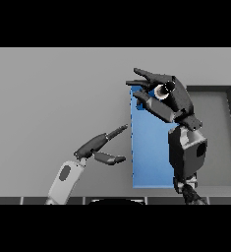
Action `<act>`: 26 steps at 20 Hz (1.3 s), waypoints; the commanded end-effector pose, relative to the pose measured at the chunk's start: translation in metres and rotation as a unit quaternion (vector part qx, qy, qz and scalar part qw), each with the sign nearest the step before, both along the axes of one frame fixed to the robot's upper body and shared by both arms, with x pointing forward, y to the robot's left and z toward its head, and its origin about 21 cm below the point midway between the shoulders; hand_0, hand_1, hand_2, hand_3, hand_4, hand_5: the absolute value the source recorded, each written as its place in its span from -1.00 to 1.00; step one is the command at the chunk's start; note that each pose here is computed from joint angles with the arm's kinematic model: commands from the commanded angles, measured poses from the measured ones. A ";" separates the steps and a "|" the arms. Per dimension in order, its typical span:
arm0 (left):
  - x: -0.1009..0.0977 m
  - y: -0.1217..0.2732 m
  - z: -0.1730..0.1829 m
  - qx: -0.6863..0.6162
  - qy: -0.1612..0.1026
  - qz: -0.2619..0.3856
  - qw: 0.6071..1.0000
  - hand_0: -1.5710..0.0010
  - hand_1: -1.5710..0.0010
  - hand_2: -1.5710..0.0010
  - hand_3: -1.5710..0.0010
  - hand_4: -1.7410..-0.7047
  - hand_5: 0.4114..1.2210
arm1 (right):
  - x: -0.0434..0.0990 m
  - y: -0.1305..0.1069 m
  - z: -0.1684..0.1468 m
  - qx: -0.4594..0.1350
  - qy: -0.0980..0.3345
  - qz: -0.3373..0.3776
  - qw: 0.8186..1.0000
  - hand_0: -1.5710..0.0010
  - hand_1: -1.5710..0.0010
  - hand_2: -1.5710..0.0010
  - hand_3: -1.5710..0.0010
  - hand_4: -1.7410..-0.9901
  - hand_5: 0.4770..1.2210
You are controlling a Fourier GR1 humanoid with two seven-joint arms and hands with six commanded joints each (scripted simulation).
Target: Pick up the blue pipe and place it into the blue bin.
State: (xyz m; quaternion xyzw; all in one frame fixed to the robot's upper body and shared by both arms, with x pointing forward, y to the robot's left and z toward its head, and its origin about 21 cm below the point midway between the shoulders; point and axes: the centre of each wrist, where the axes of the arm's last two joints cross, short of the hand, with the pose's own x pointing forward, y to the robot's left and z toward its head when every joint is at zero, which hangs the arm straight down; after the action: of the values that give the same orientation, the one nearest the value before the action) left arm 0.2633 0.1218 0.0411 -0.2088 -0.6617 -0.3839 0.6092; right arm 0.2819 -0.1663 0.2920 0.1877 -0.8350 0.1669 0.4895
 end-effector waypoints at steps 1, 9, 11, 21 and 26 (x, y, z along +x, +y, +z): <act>-0.002 0.003 0.000 -0.006 -0.001 0.000 1.000 1.00 1.00 1.00 1.00 0.53 -0.86 | 0.004 -0.010 0.000 0.001 0.005 -0.028 1.000 -1.00 -1.00 -1.00 -1.00 -0.35 1.00; 0.002 0.004 0.003 -0.002 0.000 0.008 1.000 1.00 1.00 1.00 1.00 0.54 -0.87 | 0.018 -0.069 -0.058 -0.030 0.122 -0.176 0.976 -1.00 -1.00 -1.00 -1.00 -0.36 1.00; -0.001 0.005 -0.001 -0.002 -0.001 0.005 1.000 1.00 1.00 1.00 1.00 0.54 -0.88 | 0.015 -0.080 -0.081 -0.039 0.163 -0.203 0.965 -1.00 -1.00 -1.00 -1.00 -0.36 1.00; -0.001 0.007 -0.003 0.003 -0.019 0.017 1.000 1.00 1.00 1.00 1.00 0.57 -0.86 | -0.009 -0.095 -0.171 -0.053 0.352 -0.294 0.887 -1.00 -1.00 -1.00 -1.00 -0.35 1.00; 0.003 0.010 -0.001 0.006 -0.025 0.020 0.999 1.00 1.00 1.00 1.00 0.58 -0.83 | -0.019 -0.089 -0.191 -0.057 0.437 -0.283 0.852 -1.00 -1.00 -1.00 -0.02 -0.67 1.00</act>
State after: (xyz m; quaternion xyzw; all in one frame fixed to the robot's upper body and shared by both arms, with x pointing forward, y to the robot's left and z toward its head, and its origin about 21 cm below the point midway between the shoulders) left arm 0.2659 0.1321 0.0406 -0.1820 -0.6780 -0.3809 0.6018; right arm 0.2633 -0.2558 0.1011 -0.0322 -0.5417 -0.0302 0.8394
